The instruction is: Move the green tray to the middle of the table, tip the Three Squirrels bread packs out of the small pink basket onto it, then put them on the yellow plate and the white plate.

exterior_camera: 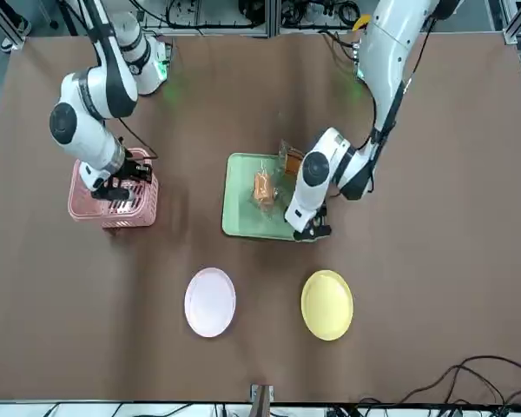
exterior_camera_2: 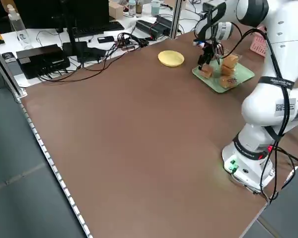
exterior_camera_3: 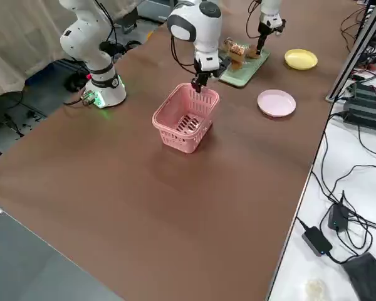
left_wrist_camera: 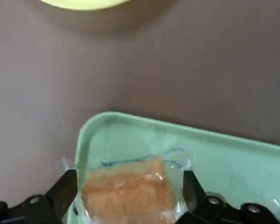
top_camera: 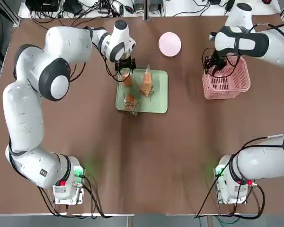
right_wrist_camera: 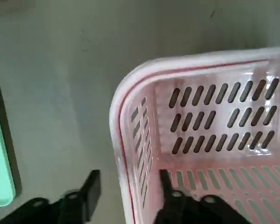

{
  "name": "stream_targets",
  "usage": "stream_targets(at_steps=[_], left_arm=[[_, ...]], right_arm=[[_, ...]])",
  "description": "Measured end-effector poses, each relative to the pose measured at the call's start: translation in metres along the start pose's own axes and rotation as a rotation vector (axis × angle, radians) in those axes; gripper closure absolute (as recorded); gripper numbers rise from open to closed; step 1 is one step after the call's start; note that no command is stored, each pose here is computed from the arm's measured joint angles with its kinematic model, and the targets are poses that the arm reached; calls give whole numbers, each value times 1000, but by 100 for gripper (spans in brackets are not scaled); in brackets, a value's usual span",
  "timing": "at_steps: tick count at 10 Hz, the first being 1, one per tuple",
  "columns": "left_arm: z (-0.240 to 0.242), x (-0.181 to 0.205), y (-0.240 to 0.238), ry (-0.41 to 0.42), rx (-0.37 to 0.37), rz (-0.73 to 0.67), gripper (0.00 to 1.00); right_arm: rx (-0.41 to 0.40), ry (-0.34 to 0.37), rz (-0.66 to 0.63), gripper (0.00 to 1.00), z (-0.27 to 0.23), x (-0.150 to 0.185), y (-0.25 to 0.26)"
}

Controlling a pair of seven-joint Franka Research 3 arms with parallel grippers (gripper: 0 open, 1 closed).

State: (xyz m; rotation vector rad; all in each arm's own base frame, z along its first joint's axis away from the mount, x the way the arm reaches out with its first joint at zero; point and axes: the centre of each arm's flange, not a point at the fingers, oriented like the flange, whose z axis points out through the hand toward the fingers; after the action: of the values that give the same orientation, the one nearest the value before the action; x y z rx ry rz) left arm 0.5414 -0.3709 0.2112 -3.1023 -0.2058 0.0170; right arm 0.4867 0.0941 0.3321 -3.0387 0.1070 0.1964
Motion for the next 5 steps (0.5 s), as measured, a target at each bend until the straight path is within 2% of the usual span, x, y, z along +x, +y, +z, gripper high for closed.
stream_targets(at_steps=[2, 5], left_arm=[[-10, 13, -1, 24, -12, -14, 0], [-36, 21, 7, 30, -5, -24, 0]], right_arm=[[12, 10, 8, 8, -44, 16, -3], [33, 40, 27, 4, -177, 33, 9]])
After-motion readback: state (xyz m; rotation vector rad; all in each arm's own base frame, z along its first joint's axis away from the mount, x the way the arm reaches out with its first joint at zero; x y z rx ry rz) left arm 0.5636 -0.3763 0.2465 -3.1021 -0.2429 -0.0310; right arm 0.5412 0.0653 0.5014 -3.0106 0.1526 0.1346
